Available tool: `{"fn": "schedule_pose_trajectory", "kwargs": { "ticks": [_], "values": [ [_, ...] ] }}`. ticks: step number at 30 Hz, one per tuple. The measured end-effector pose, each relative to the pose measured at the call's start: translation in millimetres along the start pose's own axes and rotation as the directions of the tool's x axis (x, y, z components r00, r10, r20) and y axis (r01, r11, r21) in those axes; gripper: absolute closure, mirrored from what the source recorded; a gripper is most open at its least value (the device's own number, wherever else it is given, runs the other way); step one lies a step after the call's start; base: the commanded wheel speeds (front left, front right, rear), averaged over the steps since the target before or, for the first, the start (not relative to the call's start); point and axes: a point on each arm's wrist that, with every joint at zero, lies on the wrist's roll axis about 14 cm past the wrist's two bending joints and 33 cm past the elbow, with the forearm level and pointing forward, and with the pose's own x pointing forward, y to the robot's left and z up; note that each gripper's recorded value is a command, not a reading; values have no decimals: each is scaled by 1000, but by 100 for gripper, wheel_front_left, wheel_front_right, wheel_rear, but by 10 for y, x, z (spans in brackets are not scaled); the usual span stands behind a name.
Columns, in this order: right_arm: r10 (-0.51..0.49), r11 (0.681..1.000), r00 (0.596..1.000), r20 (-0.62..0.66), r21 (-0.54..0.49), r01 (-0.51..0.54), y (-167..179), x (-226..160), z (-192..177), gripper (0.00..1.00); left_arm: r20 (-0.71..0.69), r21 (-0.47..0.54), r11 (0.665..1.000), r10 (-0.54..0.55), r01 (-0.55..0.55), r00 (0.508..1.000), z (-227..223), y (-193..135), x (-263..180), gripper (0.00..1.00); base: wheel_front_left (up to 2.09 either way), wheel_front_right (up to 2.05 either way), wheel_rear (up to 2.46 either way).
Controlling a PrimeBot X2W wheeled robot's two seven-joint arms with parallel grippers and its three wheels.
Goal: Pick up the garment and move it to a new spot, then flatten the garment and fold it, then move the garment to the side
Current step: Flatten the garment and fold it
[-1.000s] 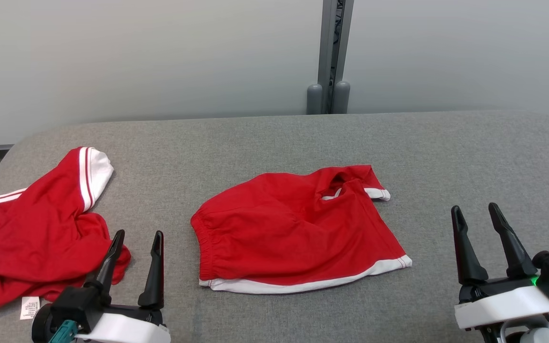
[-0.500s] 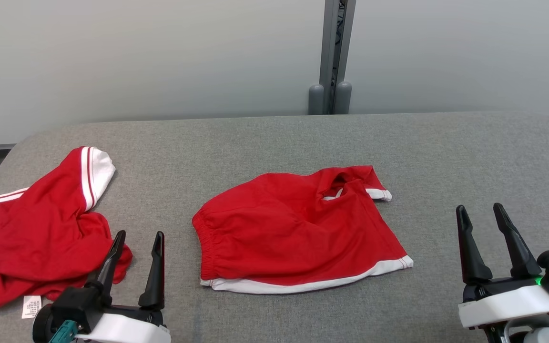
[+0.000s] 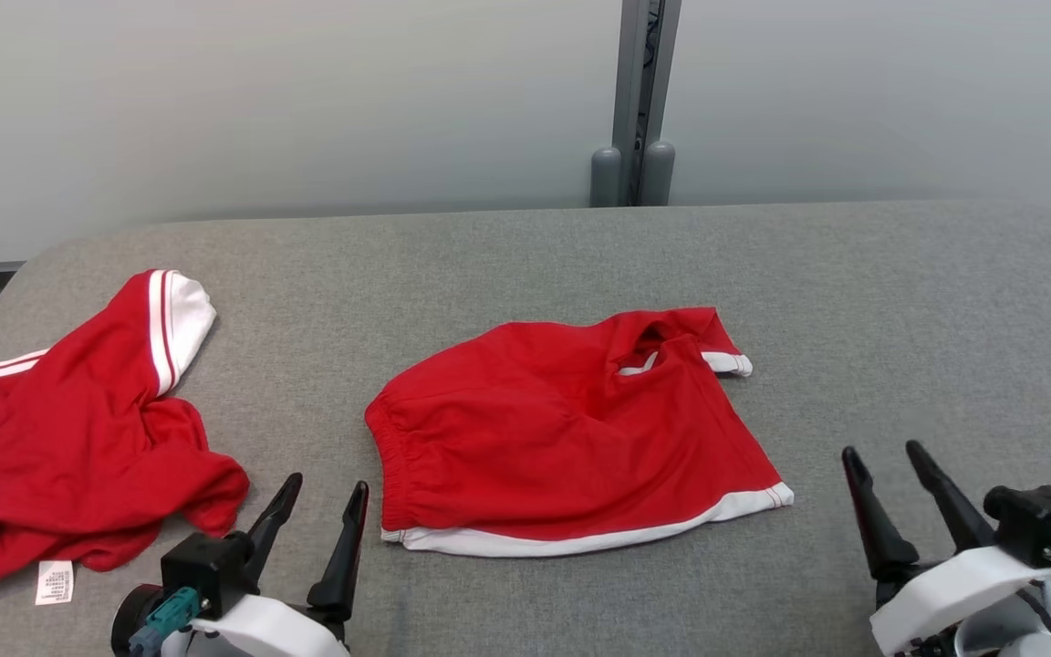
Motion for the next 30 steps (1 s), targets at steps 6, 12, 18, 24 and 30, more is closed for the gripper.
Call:
{"fn": "schedule_pose_trajectory", "kwargs": {
  "ticks": [6,12,18,24,30],
  "values": [
    [40,999,965,-258,19,-36,28,33,-510,0,-143,-15,998,-58,57,988,-262,-118,40,0,0,0,0],
    [77,997,929,-362,29,-71,76,125,-719,0,-256,-23,996,-87,84,963,-463,-138,57,0,0,0,0],
    [94,996,894,-438,35,-87,96,254,-903,0,-370,-27,992,-124,123,921,-676,-190,72,0,0,0,0],
    [120,993,856,-502,49,-110,179,311,-1099,0,-440,-32,993,-117,115,890,-832,-138,67,0,0,0,0],
    [130,991,840,-526,61,-115,208,366,-1189,0,-462,-31,992,-122,122,878,-888,-129,76,0,0,0,0]
  ]
}}
